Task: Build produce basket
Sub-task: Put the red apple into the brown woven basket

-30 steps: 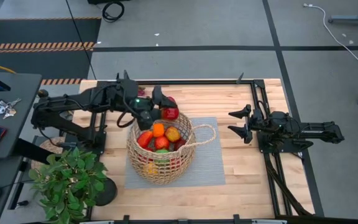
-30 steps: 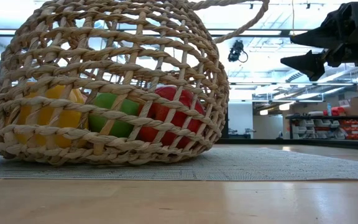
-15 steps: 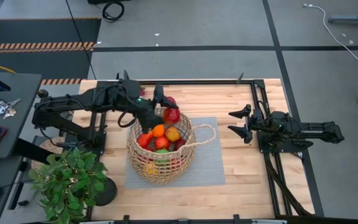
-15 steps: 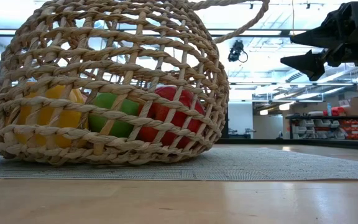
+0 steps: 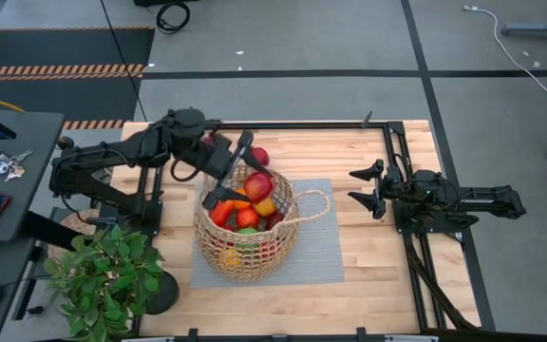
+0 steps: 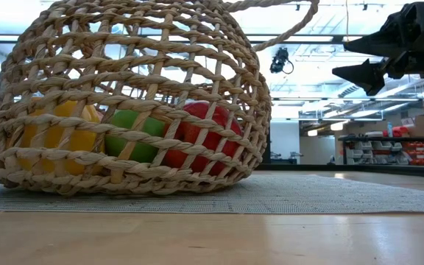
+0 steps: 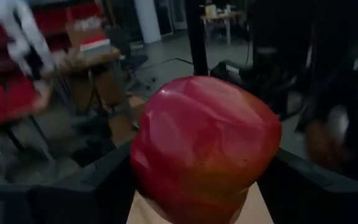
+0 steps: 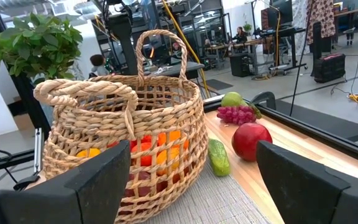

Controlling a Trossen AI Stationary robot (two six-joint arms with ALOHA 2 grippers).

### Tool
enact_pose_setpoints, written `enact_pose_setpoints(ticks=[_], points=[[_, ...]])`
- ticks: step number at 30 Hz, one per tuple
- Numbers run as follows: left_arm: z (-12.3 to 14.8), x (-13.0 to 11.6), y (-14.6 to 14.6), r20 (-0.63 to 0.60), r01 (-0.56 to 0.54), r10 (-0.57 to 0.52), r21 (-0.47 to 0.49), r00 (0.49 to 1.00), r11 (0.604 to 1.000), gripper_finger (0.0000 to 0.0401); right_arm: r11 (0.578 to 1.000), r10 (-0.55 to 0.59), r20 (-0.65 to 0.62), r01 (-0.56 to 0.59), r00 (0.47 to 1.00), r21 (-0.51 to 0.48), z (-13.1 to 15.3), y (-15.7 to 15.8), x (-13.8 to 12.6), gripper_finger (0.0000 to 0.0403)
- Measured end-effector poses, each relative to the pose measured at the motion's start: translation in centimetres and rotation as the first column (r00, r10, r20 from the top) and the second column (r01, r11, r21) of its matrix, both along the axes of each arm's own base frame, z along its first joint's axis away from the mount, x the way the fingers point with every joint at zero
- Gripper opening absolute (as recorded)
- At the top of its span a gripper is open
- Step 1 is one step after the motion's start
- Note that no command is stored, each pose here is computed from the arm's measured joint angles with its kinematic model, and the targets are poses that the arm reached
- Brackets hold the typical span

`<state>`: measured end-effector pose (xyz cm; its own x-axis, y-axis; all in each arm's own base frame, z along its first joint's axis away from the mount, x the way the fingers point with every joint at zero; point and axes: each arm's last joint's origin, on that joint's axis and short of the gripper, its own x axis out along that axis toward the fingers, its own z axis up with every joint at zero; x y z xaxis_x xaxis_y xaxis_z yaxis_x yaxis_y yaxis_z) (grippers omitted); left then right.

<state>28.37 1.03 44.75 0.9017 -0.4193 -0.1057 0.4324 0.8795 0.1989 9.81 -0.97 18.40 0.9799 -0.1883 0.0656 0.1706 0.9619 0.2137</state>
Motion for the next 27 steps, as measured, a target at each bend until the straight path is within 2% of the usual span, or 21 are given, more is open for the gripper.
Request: enact_pose_setpoints(ticks=[4, 9, 14, 21, 27], points=[[0.0, 0.0, 0.2, -0.100, -0.042, 0.022, -0.205, 0.995, 0.978, 0.0287, 1.000, 0.000, 0.000, 0.000, 1.000, 0.000, 0.0, 0.0, 0.0, 0.0348], [-0.2, 0.0, 0.8, -0.167, -0.101, 0.053, -0.296, 0.985, 0.950, 0.0287, 1.000, 0.000, 0.000, 0.000, 1.000, 0.000, 0.0, 0.0, 0.0, 0.0348], [-0.4, -0.1, 1.6, -0.272, -0.231, 0.113, -0.452, 0.955, 0.862, 0.0287, 1.000, 0.000, 0.000, 0.000, 1.000, 0.000, 0.0, 0.0, 0.0, 0.0348], [-0.5, -0.2, 2.3, -0.337, -0.313, 0.143, -0.532, 0.931, 0.786, 0.0287, 1.000, 0.000, 0.000, 0.000, 1.000, 0.000, 0.0, 0.0, 0.0, 0.0348], [-0.7, -0.1, 2.6, -0.348, -0.443, 0.295, -0.507, 0.890, 0.739, 0.0287, 1.000, 0.000, 0.000, 0.000, 1.000, 0.000, 0.0, 0.0, 0.0, 0.0348]])
